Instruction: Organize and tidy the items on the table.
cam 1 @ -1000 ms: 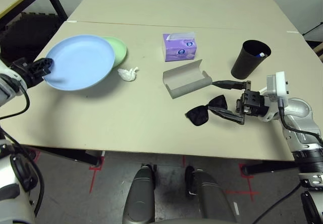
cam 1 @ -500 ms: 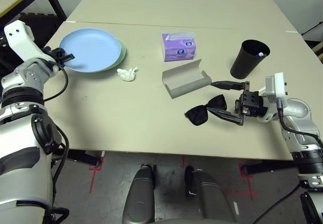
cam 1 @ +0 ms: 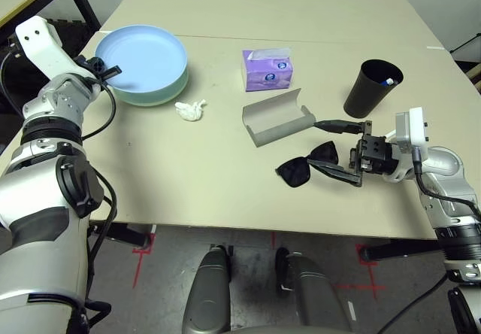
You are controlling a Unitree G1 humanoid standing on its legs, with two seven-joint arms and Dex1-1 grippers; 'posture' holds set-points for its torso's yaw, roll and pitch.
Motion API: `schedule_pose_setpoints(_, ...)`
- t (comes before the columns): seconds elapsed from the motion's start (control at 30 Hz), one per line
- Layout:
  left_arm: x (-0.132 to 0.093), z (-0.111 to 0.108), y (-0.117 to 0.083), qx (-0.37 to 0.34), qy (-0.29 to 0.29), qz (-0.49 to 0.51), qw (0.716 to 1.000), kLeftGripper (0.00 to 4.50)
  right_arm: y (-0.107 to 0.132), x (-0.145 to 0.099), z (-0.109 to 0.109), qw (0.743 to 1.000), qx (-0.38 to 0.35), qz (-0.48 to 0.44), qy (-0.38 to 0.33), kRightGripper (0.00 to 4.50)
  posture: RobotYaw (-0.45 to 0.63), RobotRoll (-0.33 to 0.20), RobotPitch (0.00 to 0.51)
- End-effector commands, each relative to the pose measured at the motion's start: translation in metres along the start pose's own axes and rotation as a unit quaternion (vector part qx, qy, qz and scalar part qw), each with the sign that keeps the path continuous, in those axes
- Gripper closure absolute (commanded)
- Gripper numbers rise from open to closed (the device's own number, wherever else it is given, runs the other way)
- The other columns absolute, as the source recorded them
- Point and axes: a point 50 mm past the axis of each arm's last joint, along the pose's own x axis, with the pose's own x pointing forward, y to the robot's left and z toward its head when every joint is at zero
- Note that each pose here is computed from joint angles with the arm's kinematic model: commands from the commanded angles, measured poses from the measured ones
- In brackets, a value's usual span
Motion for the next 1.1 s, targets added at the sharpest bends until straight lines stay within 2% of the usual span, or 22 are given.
schedule_pose_setpoints(0.03, 0.002, -0.002, -0.005, -0.006, -0.001, 0.001, 1.000, 4.49, 0.003, -0.001, 0.001, 1.000, 0.002, 0.002, 0.001, 0.00, 0.09, 0.000, 0.181)
schedule_pose_setpoints(0.2, 0.003, -0.005, -0.013, 0.010, -0.002, -0.019, 1.000, 4.49, 0.003, -0.001, 0.002, 1.000, 0.002, 0.001, 0.001, 0.00, 0.09, 0.000, 0.180)
schedule_pose_setpoints(0.23, 0.004, -0.006, -0.015, 0.011, -0.001, -0.025, 1.000, 3.96, 0.003, -0.001, 0.002, 1.000, 0.002, 0.001, 0.001, 0.00, 0.09, 0.000, 0.180)
schedule_pose_setpoints(0.27, 0.004, -0.006, -0.017, 0.013, 0.001, -0.031, 0.999, 3.75, 0.003, -0.001, 0.002, 1.000, 0.001, 0.001, 0.002, 0.00, 0.09, 0.000, 0.180)
schedule_pose_setpoints(0.53, 0.004, -0.007, -0.018, 0.015, 0.004, -0.039, 0.999, 0.74, -0.002, -0.005, 0.002, 0.999, 0.010, -0.031, 0.004, 0.00, 0.10, 0.000, 0.180)
schedule_pose_setpoints(0.6, 0.004, -0.007, -0.018, 0.015, 0.004, -0.042, 0.999, 0.02, -0.006, -0.009, 0.001, 0.998, 0.018, -0.065, 0.003, 0.00, 0.10, 0.000, 0.181)
schedule_pose_setpoints(0.8, 0.003, -0.006, -0.016, 0.022, 0.004, -0.046, 0.999, 0.02, -0.008, -0.012, -0.001, 0.991, 0.039, -0.128, -0.001, 0.00, 0.11, 0.000, 0.181)
schedule_pose_setpoints(1.1, 0.003, -0.007, -0.020, 0.052, 0.004, -0.062, 0.997, 0.02, -0.005, -0.011, 0.004, 0.988, 0.043, -0.150, -0.007, 0.00, 0.10, 0.000, 0.181)
